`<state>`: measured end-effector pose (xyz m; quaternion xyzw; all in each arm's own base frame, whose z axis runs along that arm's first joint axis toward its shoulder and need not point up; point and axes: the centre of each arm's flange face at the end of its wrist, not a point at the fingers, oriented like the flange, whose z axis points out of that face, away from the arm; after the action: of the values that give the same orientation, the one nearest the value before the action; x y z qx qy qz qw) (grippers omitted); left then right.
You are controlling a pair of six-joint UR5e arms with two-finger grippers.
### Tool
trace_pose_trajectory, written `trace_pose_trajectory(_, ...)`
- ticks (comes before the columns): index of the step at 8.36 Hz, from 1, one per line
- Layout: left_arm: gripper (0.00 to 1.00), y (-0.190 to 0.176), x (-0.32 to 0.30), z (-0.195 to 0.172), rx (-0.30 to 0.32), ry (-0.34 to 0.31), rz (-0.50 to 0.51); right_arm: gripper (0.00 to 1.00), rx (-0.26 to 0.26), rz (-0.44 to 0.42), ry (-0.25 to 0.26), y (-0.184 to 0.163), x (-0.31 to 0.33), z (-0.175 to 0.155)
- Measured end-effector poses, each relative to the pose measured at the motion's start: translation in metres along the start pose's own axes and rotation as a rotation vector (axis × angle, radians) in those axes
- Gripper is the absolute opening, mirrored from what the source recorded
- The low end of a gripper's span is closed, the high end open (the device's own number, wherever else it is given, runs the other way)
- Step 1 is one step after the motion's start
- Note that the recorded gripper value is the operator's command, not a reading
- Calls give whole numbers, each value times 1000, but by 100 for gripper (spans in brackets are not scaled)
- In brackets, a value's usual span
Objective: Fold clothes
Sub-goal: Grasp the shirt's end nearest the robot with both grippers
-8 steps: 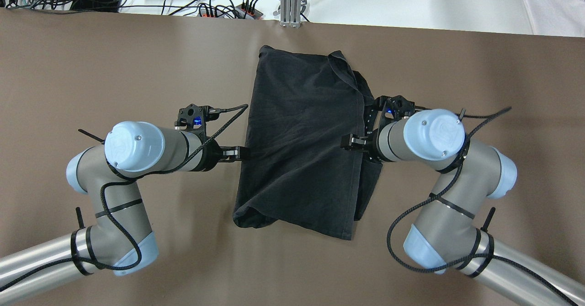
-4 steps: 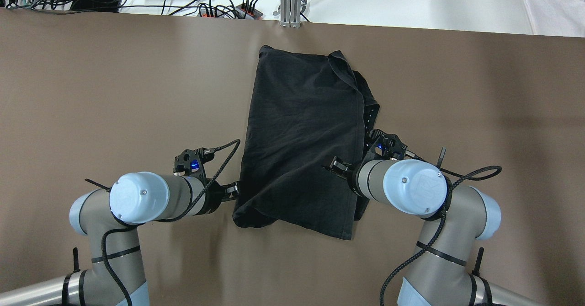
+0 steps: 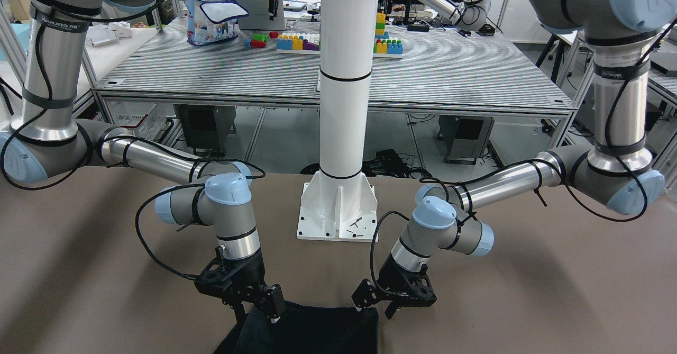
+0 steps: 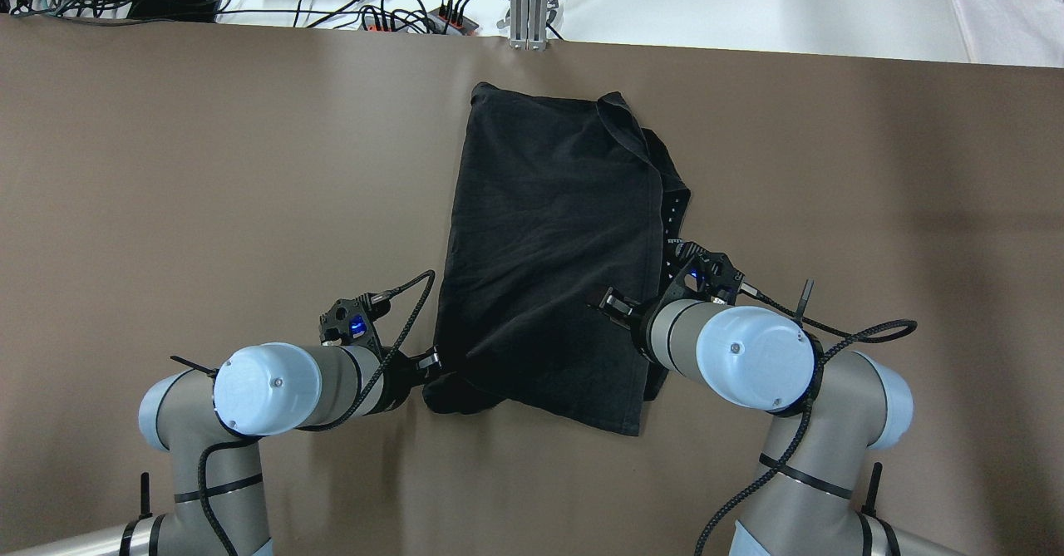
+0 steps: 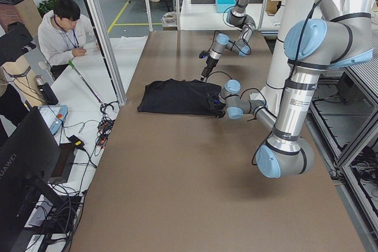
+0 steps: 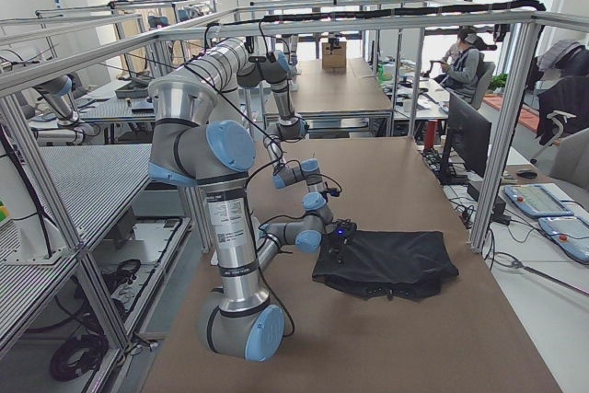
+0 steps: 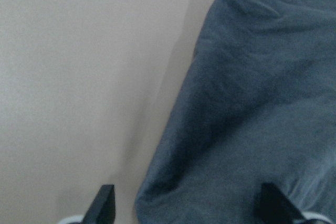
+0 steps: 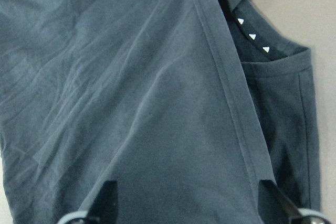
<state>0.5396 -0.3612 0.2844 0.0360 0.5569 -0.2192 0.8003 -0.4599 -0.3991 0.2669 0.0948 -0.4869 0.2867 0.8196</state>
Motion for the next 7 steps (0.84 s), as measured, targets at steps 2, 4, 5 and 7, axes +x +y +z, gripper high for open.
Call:
trace_pose_trajectory(2,65,6,-5,5,8,-8,-18,94,19,0,-4,-2,0,0)
trace_pose_trajectory(4,65,14,-6,10,0,-13,-13,94,25,-1,-5,-2,0,0)
trace_pose_trajectory(5,36,20,-7,14,-7,-16,-9,94,27,-3,-5,-3,0,0)
trace_pose_trajectory(7,0,24,-8,17,-14,-15,-5,94,29,-7,-4,-3,0,0)
